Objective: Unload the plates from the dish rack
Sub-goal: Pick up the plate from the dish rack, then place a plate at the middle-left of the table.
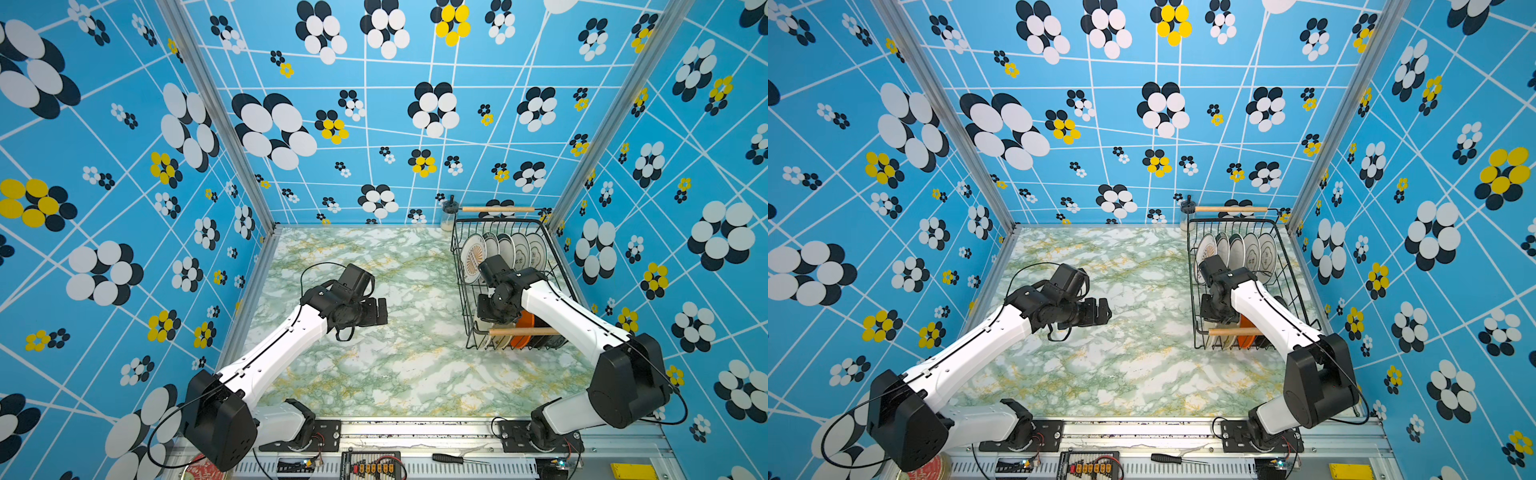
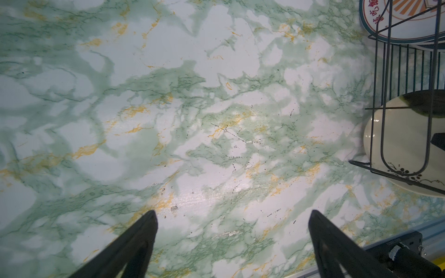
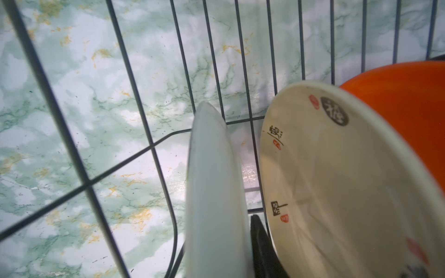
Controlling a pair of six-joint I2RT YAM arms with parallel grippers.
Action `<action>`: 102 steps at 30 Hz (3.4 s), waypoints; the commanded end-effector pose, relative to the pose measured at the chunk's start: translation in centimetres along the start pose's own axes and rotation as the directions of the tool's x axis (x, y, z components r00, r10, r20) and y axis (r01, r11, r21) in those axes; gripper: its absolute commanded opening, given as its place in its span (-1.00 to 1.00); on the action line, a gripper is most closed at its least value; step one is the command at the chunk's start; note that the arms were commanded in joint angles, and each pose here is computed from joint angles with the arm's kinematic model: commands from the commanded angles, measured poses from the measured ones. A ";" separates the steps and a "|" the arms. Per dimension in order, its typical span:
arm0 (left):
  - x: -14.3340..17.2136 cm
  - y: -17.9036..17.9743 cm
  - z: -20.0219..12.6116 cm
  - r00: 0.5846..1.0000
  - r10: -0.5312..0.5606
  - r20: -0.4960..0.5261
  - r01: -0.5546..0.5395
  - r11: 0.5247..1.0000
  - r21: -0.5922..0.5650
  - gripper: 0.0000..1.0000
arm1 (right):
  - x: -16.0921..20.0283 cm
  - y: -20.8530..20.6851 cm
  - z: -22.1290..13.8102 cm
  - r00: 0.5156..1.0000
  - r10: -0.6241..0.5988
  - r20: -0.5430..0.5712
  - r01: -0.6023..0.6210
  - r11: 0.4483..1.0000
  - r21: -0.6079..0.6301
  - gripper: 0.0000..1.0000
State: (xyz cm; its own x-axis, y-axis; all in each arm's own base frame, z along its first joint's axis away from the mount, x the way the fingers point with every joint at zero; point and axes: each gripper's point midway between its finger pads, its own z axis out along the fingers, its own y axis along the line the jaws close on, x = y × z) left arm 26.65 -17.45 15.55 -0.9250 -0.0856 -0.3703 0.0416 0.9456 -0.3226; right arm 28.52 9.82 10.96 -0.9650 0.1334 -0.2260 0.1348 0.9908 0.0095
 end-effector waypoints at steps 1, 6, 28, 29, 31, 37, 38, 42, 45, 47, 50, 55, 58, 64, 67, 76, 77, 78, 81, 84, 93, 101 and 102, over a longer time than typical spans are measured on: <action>-0.5 -0.7 -0.7 0.999 0.042 0.017 -0.042 0.999 0.007 0.98 | 0.9 0.0 0.1 0.999 0.028 -0.019 -0.028 1.000 0.008 -0.60; -1.2 -1.3 -1.9 0.983 0.150 0.107 -0.146 0.988 -0.040 0.98 | 0.7 -0.2 -0.5 1.000 0.023 -0.006 -0.023 1.000 0.012 -0.70; -2.0 -3.6 -3.6 0.979 0.159 0.131 -0.164 0.986 0.029 0.98 | -1.7 -1.5 -6.9 0.994 -0.038 0.106 0.031 0.998 0.063 -0.86; -2.1 -3.7 -3.6 0.979 0.157 0.133 -0.162 0.986 0.033 0.98 | -1.9 -1.6 -7.4 0.992 -0.042 0.115 0.035 0.997 0.067 -0.87; -2.2 -3.8 -3.9 0.978 0.156 0.135 -0.163 0.986 0.036 0.98 | -2.5 -1.8 -8.6 0.989 -0.048 0.139 0.038 0.996 0.076 -0.87; -2.3 -4.7 -4.8 0.975 0.164 0.147 -0.177 0.981 0.080 0.98 | -4.3 -2.7 -12.9 0.967 -0.058 0.247 0.034 0.994 0.101 -0.88; -2.3 -4.9 -5.0 0.975 0.163 0.151 -0.178 0.980 0.094 0.98 | -4.7 -2.9 -13.7 0.961 -0.057 0.271 0.029 0.994 0.107 -0.87; -2.4 -6.3 -5.8 0.973 0.163 0.166 -0.191 0.967 0.168 0.98 | -6.2 -3.1 -16.4 0.925 -0.028 0.380 -0.005 0.996 0.085 -0.84; -2.6 -7.6 -6.3 0.974 0.155 0.164 -0.191 0.954 0.230 0.99 | -7.6 -1.1 -17.8 0.885 0.009 0.465 0.010 0.999 -0.037 -0.83; -2.9 -8.3 -6.8 0.978 0.133 0.162 -0.172 0.951 0.258 0.98 | -8.5 0.4 -18.6 0.858 0.038 0.512 0.032 0.991 -0.127 -0.83; -3.4 -9.5 -7.4 0.978 0.103 0.179 -0.156 0.936 0.315 1.00 | -9.3 3.5 -19.6 0.838 0.068 0.542 0.105 0.954 -0.282 -0.83; -4.0 -11.6 -8.4 0.976 0.040 0.214 -0.130 0.896 0.425 1.00 | -9.2 8.2 -20.5 0.853 0.104 0.511 0.201 0.839 -0.506 -0.82; -4.1 -12.2 -8.8 0.973 0.002 0.231 -0.110 0.883 0.455 1.00 | -8.9 10.5 -21.0 0.871 0.139 0.472 0.220 0.747 -0.627 -0.82; -3.8 -12.8 -8.7 0.969 -0.032 0.243 -0.088 0.879 0.469 0.98 | -7.8 14.1 -22.2 0.916 0.197 0.348 0.200 0.528 -0.825 -0.83; -3.6 -12.9 -8.8 0.967 -0.041 0.253 -0.089 0.871 0.483 0.99 | -7.2 15.1 -21.4 0.936 0.204 0.287 0.163 0.472 -0.867 -0.83; -3.7 -12.6 -7.6 0.972 -0.015 0.234 -0.102 0.870 0.482 0.98 | -6.0 16.5 -19.9 0.953 0.193 0.234 0.133 0.425 -0.895 -0.79; -3.8 -12.5 -7.4 0.973 -0.016 0.231 -0.100 0.870 0.483 0.97 | -5.9 16.7 -19.7 0.955 0.188 0.228 0.130 0.424 -0.896 -0.79; -4.0 -12.4 -7.3 0.973 -0.019 0.231 -0.099 0.867 0.488 0.96 | -5.7 16.9 -19.5 0.958 0.179 0.222 0.130 0.422 -0.897 -0.79; -4.8 -11.8 -6.6 0.974 -0.041 0.223 -0.078 0.862 0.500 0.92 | -5.6 17.4 -18.8 0.966 0.161 0.202 0.119 0.416 -0.902 -0.79; -5.8 -11.5 -6.3 0.975 -0.060 0.213 -0.061 0.852 0.521 0.83 | -5.5 18.0 -18.1 0.972 0.146 0.185 0.111 0.406 -0.907 -0.79; -7.0 -11.5 -5.5 0.977 -0.068 0.201 -0.054 0.837 0.545 0.40 | -5.6 20.0 -17.4 0.980 0.115 0.161 0.109 0.368 -0.924 -0.77; -7.1 -10.4 -4.9 0.980 -0.086 0.181 -0.028 0.836 0.548 -0.05 | -5.9 21.8 -16.8 0.990 0.078 0.119 0.087 0.330 -0.940 -0.74; -7.2 -10.3 -4.9 0.980 -0.090 0.180 -0.024 0.836 0.549 -0.10 | -5.8 22.1 -16.8 0.991 0.070 0.116 0.087 0.327 -0.941 -0.73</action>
State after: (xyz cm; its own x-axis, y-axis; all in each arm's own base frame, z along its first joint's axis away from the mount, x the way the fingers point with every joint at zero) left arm 30.90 -25.05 26.01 -0.8411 -0.2360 -0.4867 0.2466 0.6336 -0.7333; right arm 33.45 29.86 26.69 -0.9227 0.2280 -0.3109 -0.1962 0.4166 0.8877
